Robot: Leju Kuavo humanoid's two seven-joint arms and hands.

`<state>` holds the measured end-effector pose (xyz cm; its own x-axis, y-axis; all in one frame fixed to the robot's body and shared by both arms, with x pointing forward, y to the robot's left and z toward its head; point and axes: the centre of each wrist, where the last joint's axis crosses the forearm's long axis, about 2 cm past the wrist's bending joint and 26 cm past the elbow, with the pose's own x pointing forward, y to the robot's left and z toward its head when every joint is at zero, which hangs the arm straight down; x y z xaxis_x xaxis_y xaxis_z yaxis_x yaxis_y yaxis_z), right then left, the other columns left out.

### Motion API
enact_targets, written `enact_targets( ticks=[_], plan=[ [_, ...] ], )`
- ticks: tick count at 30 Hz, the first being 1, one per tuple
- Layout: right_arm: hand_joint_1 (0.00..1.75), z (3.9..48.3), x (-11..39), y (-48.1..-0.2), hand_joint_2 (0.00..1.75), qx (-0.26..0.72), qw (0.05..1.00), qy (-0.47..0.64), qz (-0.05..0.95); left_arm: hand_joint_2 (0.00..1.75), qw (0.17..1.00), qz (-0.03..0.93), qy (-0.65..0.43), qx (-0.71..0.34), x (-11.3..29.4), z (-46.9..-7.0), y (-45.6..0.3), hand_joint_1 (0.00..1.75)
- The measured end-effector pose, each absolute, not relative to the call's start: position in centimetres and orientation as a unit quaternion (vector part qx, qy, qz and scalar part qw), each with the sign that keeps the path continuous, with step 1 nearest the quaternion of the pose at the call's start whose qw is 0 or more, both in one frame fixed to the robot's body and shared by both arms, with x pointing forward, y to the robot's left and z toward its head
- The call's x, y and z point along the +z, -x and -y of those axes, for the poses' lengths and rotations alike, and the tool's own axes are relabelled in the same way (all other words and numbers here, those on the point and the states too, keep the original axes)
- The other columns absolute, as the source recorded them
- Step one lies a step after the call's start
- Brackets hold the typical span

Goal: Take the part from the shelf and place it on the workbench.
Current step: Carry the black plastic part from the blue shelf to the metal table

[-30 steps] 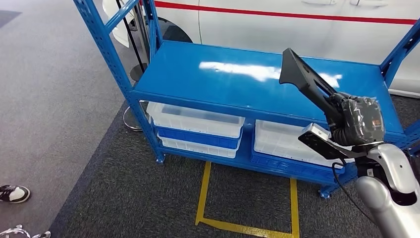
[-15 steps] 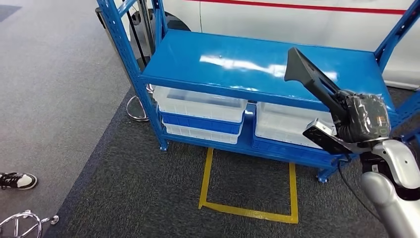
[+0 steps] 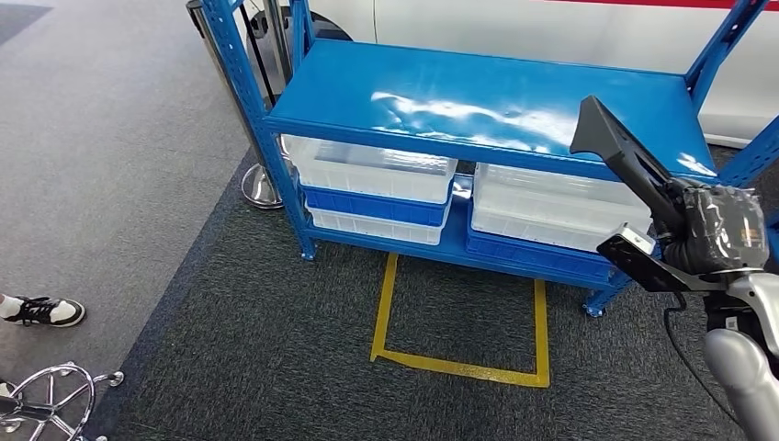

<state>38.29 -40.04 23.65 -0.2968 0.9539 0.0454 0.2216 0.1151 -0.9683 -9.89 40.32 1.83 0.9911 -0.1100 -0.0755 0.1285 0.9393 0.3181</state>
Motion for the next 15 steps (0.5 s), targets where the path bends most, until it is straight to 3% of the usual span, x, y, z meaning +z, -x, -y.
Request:
enact_targets(
  ticks=[15],
  plan=[
    [1.75,41.0,23.1,-37.7,1.75,0.486,0.387,0.461,0.634,1.75,0.986,-0.032,-0.165,-0.008,1.8,-40.2,10.0,0.00]
  ],
)
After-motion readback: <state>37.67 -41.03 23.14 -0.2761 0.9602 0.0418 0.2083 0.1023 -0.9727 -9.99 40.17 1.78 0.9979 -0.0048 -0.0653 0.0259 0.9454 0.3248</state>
